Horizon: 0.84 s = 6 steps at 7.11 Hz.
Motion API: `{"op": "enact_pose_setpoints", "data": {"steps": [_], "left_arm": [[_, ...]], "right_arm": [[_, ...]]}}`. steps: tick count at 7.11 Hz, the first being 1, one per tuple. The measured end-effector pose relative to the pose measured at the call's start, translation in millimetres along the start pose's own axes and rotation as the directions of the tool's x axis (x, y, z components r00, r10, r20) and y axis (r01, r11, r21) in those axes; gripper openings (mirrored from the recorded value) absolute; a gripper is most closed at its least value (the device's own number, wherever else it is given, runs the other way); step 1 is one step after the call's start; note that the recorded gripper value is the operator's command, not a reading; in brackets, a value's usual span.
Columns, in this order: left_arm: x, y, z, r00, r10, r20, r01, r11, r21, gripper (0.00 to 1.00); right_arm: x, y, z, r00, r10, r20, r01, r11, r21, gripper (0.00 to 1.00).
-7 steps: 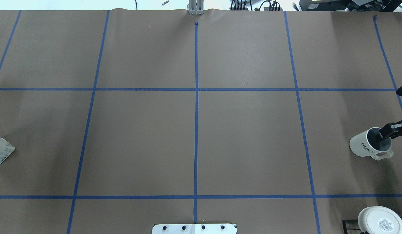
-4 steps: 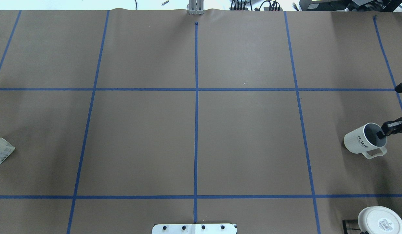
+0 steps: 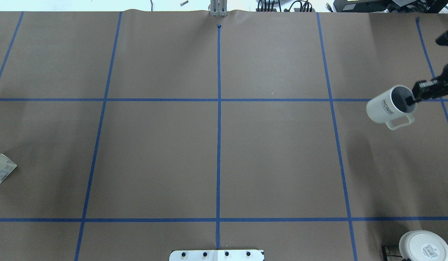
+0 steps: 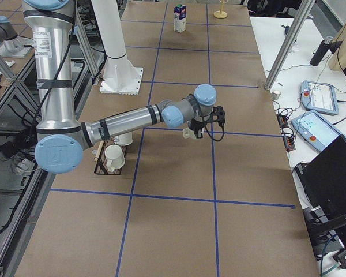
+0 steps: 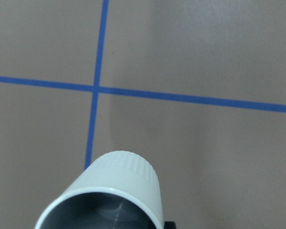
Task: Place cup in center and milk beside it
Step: 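Lift the white mug with the right gripper and carry it toward the table center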
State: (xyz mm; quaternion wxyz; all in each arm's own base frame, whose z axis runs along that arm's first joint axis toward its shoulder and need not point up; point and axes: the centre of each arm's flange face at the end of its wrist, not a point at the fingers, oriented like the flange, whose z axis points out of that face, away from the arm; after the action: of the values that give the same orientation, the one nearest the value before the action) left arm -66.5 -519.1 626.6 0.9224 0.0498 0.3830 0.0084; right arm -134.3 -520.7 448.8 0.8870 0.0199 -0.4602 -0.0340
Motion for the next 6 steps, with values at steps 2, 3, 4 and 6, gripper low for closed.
{"op": "enact_pose_setpoints", "data": {"steps": [2,3,4,6], "left_arm": [[-0.3,-0.1,0.4,1.000,-0.002,-0.001,0.002,1.000,-0.001,0.98],[-0.2,0.3,0.7,1.000,-0.003,-0.006,0.003,1.000,-0.002,0.98],[-0.3,0.6,1.6,1.000,-0.005,-0.013,0.005,1.000,-0.004,0.98],[-1.4,0.7,3.3,1.000,-0.009,-0.020,0.009,1.000,-0.008,0.98]], "right_arm": [[-125.5,-66.0,-16.1,0.993,0.119,-0.008,-0.119,0.993,-0.011,0.00],[-187.5,-80.5,-5.6,0.985,0.174,-0.015,-0.174,0.985,-0.012,0.00],[-242.8,-91.0,10.7,0.977,0.211,-0.016,-0.211,0.977,-0.009,0.00],[-315.3,-92.4,64.0,0.967,0.254,-0.018,-0.253,0.967,0.016,0.00]]}}
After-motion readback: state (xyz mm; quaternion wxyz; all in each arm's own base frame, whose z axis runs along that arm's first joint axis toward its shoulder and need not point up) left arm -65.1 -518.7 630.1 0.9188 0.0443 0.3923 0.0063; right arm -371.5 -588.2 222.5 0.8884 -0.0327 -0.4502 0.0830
